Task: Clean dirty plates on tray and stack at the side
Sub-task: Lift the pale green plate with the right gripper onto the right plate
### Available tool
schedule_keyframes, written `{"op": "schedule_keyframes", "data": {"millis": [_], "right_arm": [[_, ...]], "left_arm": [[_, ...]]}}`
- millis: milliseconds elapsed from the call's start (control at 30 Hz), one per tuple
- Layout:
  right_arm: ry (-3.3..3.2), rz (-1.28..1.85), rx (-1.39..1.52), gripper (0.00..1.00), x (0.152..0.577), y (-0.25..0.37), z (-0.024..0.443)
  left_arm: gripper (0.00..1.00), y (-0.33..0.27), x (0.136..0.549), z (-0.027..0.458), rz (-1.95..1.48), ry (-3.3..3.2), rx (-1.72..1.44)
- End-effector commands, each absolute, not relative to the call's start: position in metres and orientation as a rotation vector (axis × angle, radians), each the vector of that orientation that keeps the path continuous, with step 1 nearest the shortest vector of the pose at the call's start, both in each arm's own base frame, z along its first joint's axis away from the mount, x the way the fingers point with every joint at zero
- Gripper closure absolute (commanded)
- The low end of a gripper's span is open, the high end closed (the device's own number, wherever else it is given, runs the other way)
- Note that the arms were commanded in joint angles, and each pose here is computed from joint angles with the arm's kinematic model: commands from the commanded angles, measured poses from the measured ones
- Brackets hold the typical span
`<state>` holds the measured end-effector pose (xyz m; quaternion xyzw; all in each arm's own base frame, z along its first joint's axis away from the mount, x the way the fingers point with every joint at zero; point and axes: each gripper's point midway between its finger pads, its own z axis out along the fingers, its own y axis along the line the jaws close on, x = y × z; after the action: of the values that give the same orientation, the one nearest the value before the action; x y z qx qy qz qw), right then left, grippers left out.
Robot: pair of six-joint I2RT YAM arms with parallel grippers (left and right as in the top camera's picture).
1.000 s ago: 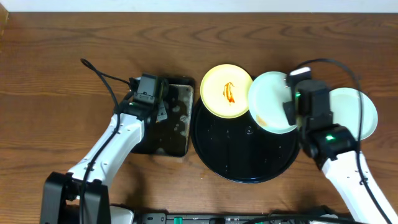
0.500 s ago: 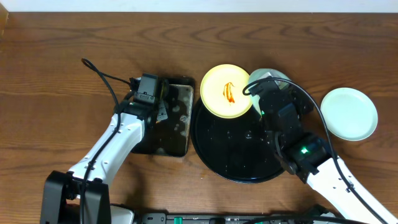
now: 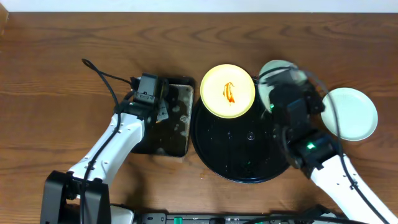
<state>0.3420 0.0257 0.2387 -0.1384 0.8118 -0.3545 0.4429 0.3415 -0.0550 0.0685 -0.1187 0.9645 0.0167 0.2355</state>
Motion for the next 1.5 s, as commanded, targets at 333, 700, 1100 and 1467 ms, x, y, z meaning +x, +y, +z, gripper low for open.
{"op": "schedule_keyframes", "data": {"millis": [333,700,1100,1467], "right_arm": [[2.085,-0.556,0.493,0.99,0.343,-0.125,0.217],[2.187,-0.457,0.729,0.99,0.332,-0.207,0.157],[2.301,-0.374,0.882,0.53,0.326,-0.23,0.091],[2.423,0.3,0.609,0.52,0.358,-0.102,0.089]], "left_arm": [[0.92,-0.09,0.35,0.039,-0.112,2.701,0.133],[0.92,-0.091,0.351,0.005,-0.161,2.77,0.12],[0.63,-0.085,0.349,0.0,-0.153,2.792,0.097],[0.37,-0.085,0.349,0.0,-0.153,2.792,0.098]]}}
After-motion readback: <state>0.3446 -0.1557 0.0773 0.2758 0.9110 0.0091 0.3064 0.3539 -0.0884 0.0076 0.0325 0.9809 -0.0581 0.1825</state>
